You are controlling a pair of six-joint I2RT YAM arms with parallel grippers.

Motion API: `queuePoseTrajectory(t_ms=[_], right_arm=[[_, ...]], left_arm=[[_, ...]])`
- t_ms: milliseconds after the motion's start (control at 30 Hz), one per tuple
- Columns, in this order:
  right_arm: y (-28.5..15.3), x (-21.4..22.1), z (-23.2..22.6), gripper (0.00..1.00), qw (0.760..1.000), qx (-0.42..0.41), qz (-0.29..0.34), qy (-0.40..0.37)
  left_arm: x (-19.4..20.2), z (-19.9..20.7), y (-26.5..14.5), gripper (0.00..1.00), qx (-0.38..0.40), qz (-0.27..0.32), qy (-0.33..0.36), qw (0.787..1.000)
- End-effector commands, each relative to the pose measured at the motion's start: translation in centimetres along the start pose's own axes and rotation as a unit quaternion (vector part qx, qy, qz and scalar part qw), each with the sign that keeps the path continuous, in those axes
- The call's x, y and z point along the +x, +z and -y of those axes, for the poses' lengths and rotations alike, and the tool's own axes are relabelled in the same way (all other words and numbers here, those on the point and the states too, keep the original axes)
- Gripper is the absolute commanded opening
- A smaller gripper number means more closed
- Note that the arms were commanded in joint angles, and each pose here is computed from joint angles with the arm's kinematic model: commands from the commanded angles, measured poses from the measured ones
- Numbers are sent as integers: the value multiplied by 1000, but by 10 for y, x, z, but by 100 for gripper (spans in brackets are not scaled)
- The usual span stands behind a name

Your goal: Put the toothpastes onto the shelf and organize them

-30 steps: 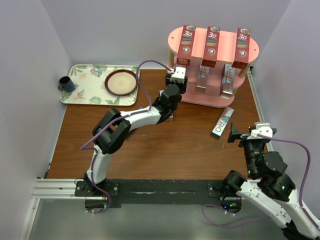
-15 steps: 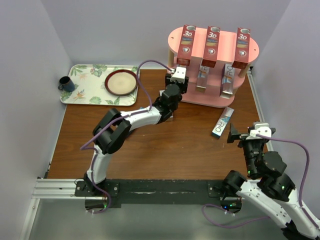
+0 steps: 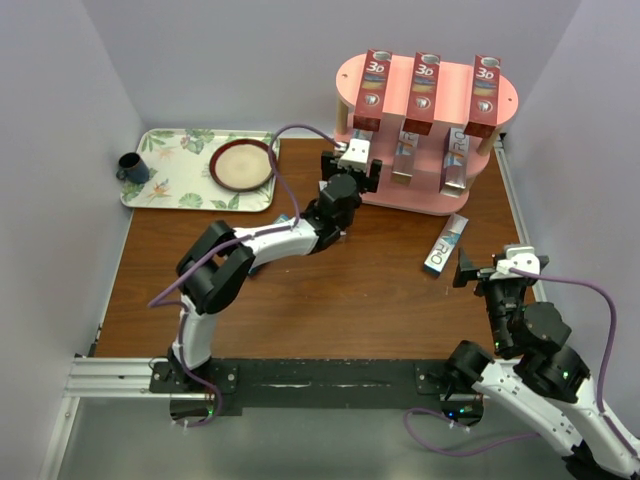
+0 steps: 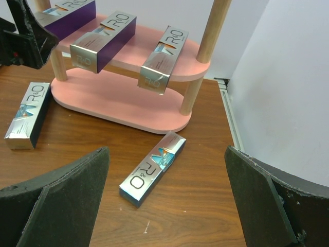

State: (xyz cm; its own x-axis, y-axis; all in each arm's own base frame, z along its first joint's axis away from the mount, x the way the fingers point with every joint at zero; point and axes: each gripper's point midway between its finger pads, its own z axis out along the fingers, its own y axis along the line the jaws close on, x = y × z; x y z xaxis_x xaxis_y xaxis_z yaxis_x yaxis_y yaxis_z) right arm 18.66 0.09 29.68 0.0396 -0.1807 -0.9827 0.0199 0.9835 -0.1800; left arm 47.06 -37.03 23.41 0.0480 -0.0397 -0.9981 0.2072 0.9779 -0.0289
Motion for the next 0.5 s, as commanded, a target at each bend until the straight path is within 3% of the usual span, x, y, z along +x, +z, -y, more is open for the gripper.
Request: queuePoseTrajectory(t_ms=[0, 233, 467], right_arm=[[0, -3, -2, 99, 1000, -5, 5, 9], [0, -7, -5, 99, 1000, -15, 7, 18], [4, -11, -18, 99, 998, -33, -3, 51]], left_arm=[[-56, -10, -20, 92, -13, 53, -49, 997], [-60, -29, -67, 97, 2, 42, -76, 996], [-26, -73, -128, 100, 6, -15, -49, 999]])
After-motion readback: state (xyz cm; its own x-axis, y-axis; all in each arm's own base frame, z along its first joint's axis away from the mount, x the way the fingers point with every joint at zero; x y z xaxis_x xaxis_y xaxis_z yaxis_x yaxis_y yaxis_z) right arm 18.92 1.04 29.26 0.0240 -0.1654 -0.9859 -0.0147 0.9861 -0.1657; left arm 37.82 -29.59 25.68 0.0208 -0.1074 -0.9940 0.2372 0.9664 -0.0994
